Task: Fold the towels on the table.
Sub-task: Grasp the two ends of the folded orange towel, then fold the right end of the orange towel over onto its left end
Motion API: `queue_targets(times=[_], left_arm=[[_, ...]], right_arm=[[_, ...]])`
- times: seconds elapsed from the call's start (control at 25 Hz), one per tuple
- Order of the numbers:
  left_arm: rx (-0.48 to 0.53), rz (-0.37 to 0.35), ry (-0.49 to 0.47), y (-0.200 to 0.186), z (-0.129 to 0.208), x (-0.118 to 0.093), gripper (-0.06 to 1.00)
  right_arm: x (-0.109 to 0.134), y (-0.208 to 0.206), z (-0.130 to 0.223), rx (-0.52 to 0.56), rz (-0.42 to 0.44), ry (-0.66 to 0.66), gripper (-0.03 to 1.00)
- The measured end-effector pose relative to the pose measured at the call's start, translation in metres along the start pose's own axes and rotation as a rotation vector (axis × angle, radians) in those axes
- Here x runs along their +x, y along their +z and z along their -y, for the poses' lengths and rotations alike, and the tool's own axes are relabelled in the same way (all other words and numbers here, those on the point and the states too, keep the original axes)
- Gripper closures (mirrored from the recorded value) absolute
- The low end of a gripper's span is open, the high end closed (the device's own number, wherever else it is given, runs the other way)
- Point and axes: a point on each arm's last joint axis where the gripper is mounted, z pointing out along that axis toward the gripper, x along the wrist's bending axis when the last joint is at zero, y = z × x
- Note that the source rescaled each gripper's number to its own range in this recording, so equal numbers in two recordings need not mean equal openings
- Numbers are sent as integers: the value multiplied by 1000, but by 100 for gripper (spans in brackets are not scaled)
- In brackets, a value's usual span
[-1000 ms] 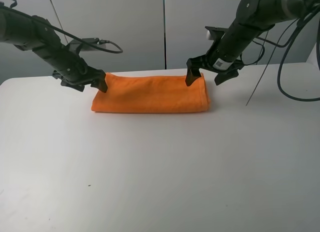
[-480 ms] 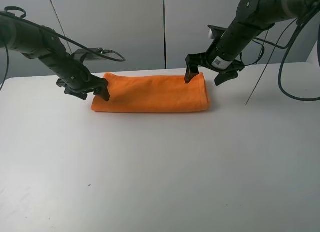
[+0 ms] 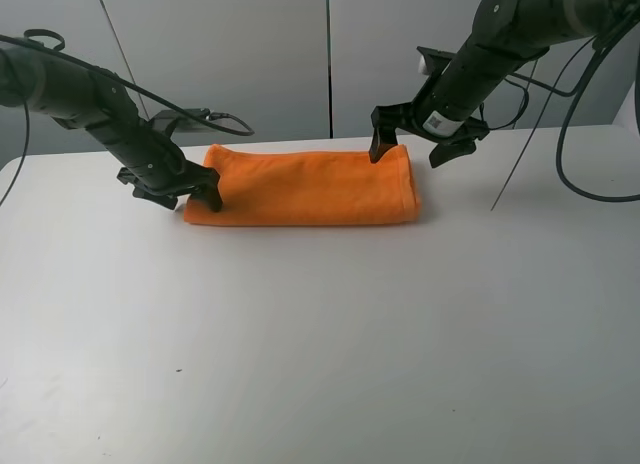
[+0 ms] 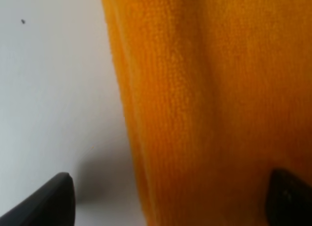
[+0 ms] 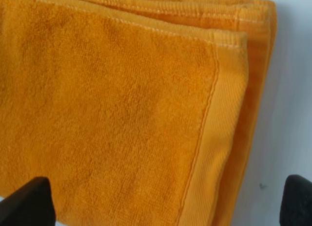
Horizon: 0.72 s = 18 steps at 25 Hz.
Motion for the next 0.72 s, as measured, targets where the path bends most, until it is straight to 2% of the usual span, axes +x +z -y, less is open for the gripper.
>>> queue_targets(times=[0.36, 0.72], left_arm=[[-13, 1, -13, 7, 0, 0, -6], [12, 12, -16, 9, 1, 0, -6]], right_arm=[[-1, 2, -3, -35, 5, 60, -3], [-11, 37, 6, 40, 24, 150, -3]])
